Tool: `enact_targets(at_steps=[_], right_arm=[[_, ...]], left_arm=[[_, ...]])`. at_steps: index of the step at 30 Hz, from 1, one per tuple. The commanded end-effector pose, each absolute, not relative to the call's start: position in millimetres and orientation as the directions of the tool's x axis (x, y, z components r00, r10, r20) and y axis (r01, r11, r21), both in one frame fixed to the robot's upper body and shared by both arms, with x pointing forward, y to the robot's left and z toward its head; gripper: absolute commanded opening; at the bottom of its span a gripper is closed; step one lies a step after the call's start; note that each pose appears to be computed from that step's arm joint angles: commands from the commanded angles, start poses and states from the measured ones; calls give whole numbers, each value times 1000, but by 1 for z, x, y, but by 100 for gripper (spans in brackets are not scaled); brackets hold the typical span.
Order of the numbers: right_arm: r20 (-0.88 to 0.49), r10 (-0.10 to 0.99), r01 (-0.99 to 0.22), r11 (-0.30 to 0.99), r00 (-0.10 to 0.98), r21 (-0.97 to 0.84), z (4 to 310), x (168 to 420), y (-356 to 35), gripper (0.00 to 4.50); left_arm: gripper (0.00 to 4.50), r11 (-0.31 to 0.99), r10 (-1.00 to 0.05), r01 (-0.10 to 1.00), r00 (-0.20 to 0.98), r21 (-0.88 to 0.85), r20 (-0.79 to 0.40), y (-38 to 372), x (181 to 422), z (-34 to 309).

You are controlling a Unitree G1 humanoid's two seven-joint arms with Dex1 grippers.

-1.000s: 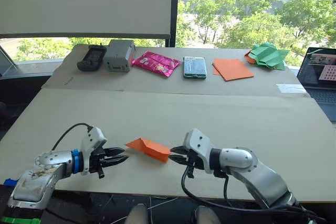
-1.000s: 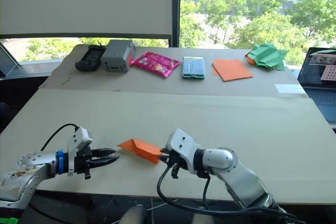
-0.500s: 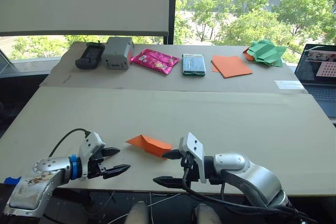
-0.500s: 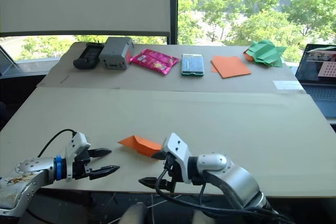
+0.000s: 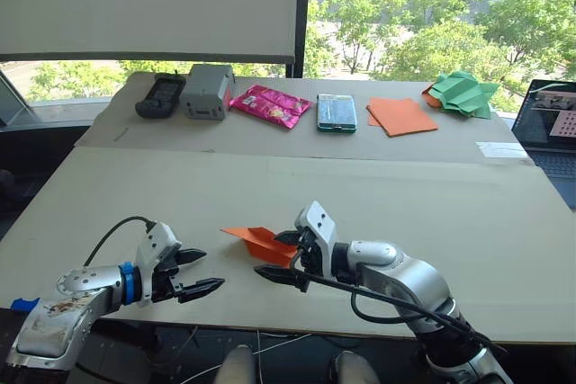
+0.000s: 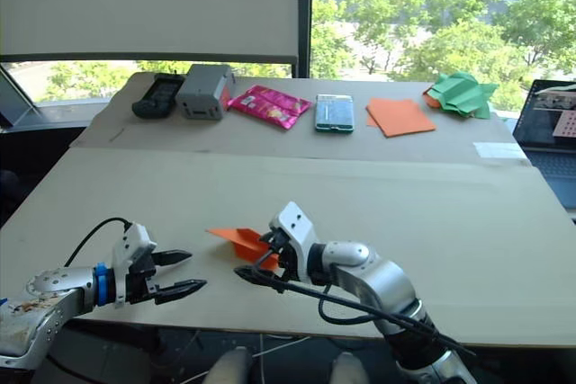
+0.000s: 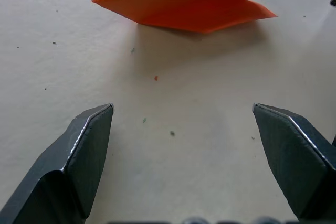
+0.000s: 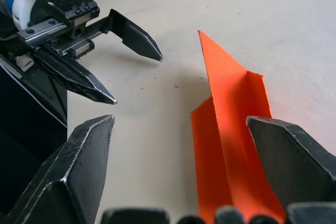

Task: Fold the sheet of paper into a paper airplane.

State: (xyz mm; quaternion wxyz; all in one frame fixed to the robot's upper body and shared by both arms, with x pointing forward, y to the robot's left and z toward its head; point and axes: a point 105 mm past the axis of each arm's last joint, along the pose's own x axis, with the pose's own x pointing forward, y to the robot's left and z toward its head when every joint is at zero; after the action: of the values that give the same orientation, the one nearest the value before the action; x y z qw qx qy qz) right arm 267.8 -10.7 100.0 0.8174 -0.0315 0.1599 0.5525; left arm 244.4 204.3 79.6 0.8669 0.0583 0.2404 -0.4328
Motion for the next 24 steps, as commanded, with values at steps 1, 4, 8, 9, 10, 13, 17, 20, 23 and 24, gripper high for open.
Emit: enact_targets(at_steps=[1, 4, 8, 9, 10, 13, 17, 20, 23, 24], right_arm=[[-256, 881, -901, 428, 397, 77, 113, 284, -14, 446], [-271, 864, -885, 459, 424, 81, 107, 293, -18, 446], [-194, 886, -887, 447, 421, 114, 124, 296, -20, 446], [-178, 891, -890, 441, 418, 117, 129, 295, -22, 446], [-171, 893, -891, 439, 417, 117, 132, 294, -23, 446], [-161, 888, -890, 447, 431, 84, 139, 296, -27, 446], [-217, 860, -886, 455, 462, -84, 138, 300, -31, 446], [-238, 852, -879, 416, 467, -233, 135, 297, -29, 389], [-253, 859, -880, 367, 445, -302, 132, 290, -23, 294], [-263, 859, -880, 354, 440, -316, 130, 288, -21, 258]], left_arm=[[450, 599, -737, 798, 515, -69, -439, 196, 248, 92], [450, 596, -741, 800, 513, -72, -433, 192, 248, 93], [450, 594, -745, 801, 515, -71, -425, 189, 251, 96], [450, 595, -745, 801, 516, -70, -424, 189, 251, 96], [450, 595, -744, 801, 517, -70, -423, 188, 252, 96], [450, 596, -745, 800, 518, -69, -420, 187, 252, 96], [450, 599, -743, 798, 522, -68, -419, 186, 253, 97], [450, 602, -740, 795, 525, -67, -420, 187, 254, 97], [450, 604, -739, 794, 526, -67, -420, 188, 254, 98], [450, 605, -738, 793, 527, -68, -421, 188, 255, 98]])
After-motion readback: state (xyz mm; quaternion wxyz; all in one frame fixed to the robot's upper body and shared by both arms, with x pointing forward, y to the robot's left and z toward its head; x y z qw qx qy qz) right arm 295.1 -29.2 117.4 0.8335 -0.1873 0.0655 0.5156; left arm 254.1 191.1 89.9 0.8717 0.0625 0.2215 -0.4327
